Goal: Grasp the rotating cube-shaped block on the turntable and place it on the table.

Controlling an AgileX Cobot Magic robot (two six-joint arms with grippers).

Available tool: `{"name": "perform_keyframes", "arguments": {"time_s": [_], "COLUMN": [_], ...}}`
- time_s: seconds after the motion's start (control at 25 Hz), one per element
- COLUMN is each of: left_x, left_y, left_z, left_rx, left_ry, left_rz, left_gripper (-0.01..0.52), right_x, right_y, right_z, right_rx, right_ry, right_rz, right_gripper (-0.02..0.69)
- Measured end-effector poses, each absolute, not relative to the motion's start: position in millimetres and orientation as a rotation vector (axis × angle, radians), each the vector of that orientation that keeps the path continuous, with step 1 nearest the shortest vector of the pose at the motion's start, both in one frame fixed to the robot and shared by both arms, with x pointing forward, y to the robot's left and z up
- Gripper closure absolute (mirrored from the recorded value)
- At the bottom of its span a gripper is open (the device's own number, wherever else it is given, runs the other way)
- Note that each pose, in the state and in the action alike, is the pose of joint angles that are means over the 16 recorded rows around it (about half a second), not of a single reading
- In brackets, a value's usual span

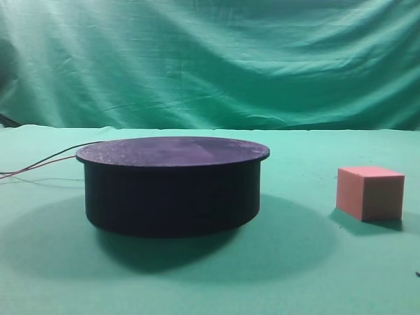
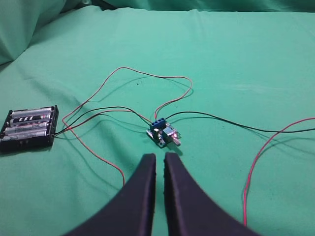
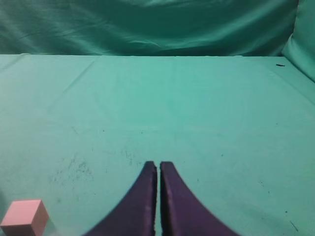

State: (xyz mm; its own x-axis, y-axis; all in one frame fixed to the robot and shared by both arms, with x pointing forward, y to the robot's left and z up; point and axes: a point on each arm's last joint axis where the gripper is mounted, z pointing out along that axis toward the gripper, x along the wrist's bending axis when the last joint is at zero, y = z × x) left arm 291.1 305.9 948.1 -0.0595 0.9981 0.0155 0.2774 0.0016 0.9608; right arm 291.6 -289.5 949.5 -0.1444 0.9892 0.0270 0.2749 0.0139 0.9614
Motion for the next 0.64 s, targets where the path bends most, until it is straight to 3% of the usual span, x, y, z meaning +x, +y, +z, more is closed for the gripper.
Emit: {"name": "perform_keyframes", "arguments": {"time_s": [0.64], "left_x": [291.1], "left_y": [305.9], "left_z": [948.1], "left_rx": [1.390], "left_ry": [1.458], "left_rz": [1.114], "left_gripper": [0.514], "right_x": [290.4], "right_y": [-289.4], "right_z": [945.8], "right_rx": [1.365], "right_ry": [1.549], "right_rz": [1.162], "right_gripper": [0.665]}}
